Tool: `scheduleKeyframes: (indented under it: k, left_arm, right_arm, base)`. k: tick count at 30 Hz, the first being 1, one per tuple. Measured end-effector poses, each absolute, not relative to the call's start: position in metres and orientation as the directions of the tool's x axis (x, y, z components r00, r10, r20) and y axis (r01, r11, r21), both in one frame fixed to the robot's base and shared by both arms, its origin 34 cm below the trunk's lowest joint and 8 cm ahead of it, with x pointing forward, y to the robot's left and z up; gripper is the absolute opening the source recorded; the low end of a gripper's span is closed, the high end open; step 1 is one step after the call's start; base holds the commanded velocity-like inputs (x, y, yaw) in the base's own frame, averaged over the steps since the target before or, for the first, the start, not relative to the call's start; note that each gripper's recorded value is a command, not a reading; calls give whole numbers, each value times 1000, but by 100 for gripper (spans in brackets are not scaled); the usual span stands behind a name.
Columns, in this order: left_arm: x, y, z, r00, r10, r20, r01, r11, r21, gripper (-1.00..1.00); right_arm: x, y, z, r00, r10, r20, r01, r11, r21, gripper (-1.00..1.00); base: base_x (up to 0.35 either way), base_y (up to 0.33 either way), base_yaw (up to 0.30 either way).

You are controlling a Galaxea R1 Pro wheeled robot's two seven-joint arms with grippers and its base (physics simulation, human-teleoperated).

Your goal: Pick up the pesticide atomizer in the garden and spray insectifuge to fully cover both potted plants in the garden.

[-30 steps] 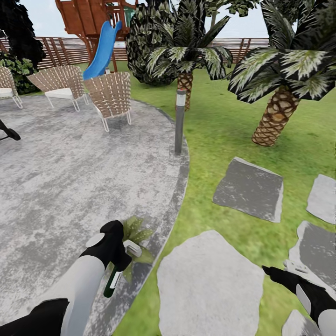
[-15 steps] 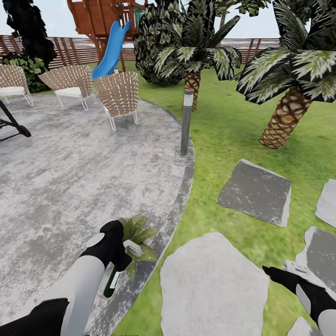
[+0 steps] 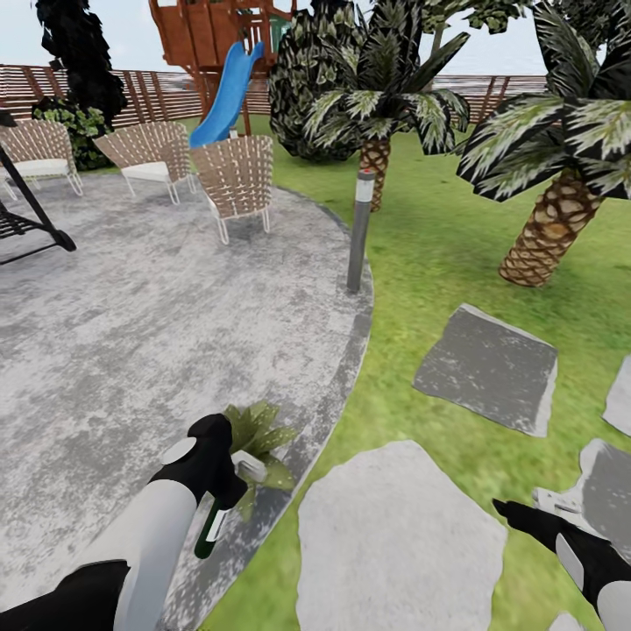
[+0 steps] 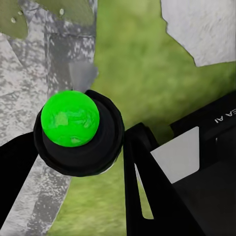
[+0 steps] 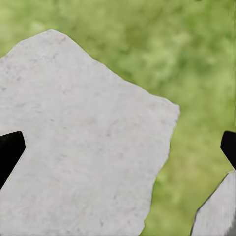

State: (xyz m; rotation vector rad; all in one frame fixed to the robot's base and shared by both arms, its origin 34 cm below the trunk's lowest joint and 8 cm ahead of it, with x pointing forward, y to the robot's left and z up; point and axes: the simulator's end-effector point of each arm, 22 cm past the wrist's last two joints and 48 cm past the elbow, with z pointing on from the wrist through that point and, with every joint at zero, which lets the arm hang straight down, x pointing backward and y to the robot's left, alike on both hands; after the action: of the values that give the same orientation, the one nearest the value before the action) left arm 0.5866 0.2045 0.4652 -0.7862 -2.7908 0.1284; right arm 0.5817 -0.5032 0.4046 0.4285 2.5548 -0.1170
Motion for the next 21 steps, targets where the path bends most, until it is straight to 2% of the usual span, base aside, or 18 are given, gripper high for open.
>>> scheduleKeyframes:
  k: [4,21]
  left_arm:
    - [587,204,465,-827,524,203,503,851,-150,-100]
    - [588,203,465,-828,524,201,503,851,-150,-100]
  right_arm:
    - [582,-503,404,-803,279,-527,326,946,4,100]
    - [582,-503,404,-803,279,-526,326,945,4,100]
  base:
    - [-211,-1,87]
    - [-340,0,2]
